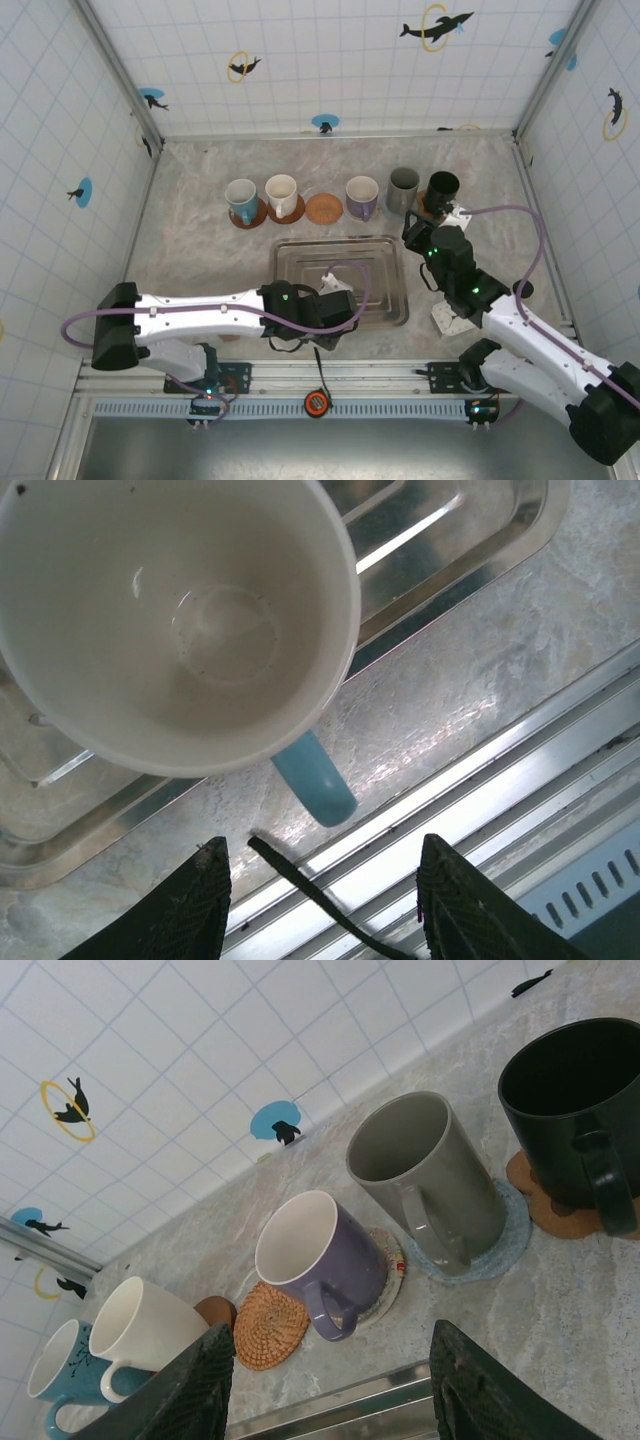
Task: Place the cup by the coaster
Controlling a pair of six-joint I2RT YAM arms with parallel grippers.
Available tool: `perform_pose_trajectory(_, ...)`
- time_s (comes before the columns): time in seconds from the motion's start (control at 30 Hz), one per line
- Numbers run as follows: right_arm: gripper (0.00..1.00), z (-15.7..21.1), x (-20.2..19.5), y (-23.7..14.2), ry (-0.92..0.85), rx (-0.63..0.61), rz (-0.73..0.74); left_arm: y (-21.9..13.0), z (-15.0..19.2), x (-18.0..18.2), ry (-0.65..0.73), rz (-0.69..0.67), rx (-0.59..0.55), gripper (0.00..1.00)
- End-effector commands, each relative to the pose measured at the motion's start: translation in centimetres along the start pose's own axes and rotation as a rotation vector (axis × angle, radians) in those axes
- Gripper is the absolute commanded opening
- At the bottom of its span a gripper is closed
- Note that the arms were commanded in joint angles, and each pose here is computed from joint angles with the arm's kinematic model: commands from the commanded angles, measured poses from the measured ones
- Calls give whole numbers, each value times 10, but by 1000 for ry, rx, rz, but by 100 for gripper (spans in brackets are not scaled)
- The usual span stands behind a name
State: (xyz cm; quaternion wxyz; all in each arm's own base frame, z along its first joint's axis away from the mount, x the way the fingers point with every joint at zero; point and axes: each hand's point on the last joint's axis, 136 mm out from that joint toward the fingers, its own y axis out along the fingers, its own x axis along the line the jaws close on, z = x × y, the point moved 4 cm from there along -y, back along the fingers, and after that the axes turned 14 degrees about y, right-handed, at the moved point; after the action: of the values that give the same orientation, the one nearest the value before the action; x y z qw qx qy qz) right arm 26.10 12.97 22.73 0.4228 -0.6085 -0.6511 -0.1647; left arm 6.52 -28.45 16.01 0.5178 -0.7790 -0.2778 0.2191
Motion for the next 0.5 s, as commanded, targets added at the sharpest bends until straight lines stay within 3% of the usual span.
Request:
perform_pose_trajectory(0.0, 54, -6, 7, 1, 28, -26, -29, 1, -1, -6, -3, 28, -15, 52)
perform_pose_trajectory(0.47, 54, -6, 2, 3, 26, -26, -16, 19, 4, -5, -18, -1, 15, 60)
